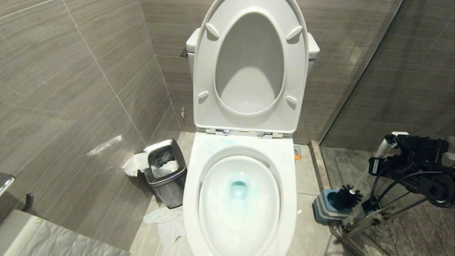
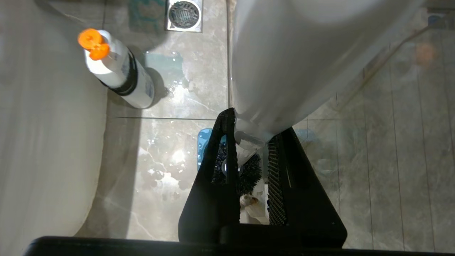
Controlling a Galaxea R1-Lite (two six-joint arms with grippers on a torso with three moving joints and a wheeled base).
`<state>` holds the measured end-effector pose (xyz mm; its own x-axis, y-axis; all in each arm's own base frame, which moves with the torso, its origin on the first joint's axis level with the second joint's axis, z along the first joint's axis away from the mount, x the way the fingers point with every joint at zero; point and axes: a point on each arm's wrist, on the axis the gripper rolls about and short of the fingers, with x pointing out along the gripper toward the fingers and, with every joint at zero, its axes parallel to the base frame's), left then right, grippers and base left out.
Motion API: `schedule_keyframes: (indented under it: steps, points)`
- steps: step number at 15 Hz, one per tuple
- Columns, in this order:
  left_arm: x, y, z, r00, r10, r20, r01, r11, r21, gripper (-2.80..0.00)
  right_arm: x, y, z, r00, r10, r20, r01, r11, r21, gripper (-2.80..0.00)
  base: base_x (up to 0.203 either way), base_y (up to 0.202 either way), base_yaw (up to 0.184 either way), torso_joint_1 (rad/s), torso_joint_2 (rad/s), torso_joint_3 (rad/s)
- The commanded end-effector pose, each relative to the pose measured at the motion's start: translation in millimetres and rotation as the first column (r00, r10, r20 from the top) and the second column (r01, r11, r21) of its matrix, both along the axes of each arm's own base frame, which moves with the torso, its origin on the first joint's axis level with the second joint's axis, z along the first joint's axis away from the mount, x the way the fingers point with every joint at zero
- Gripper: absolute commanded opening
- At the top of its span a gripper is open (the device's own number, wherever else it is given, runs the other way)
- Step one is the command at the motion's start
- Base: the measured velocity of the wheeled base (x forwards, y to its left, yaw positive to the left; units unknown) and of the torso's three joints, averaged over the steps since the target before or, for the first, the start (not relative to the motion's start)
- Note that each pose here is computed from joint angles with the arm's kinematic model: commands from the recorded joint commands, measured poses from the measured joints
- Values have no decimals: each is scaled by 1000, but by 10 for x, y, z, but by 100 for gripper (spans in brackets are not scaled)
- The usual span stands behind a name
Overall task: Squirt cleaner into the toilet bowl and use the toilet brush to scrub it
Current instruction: Put the toilet brush back
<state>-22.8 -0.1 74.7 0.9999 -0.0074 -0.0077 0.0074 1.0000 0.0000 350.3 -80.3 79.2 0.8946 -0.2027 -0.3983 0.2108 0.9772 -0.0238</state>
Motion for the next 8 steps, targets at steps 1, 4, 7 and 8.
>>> schedule_keyframes:
  steps: [1,4,7,8]
  points:
    - [1,0,-4,1000,0,-2,0,1000,0,-280,103,-35,-140,1000,-3,-20,3,1000,4,-280,0,0,0,0,0,0]
    - [1,0,-4,1000,0,-2,0,1000,0,-280,214,-61,-271,1000,-3,26,3,1000,-8,-280,0,0,0,0,0,0]
    - [1,0,-4,1000,1,-2,-1,1000,0,-280,230,-58,-396,1000,0,20,0,1000,-8,-280,0,0,0,0,0,0]
    - [1,0,-4,1000,0,-2,0,1000,0,-280,232,-59,-418,1000,0,15,0,1000,-6,-280,0,0,0,0,0,0]
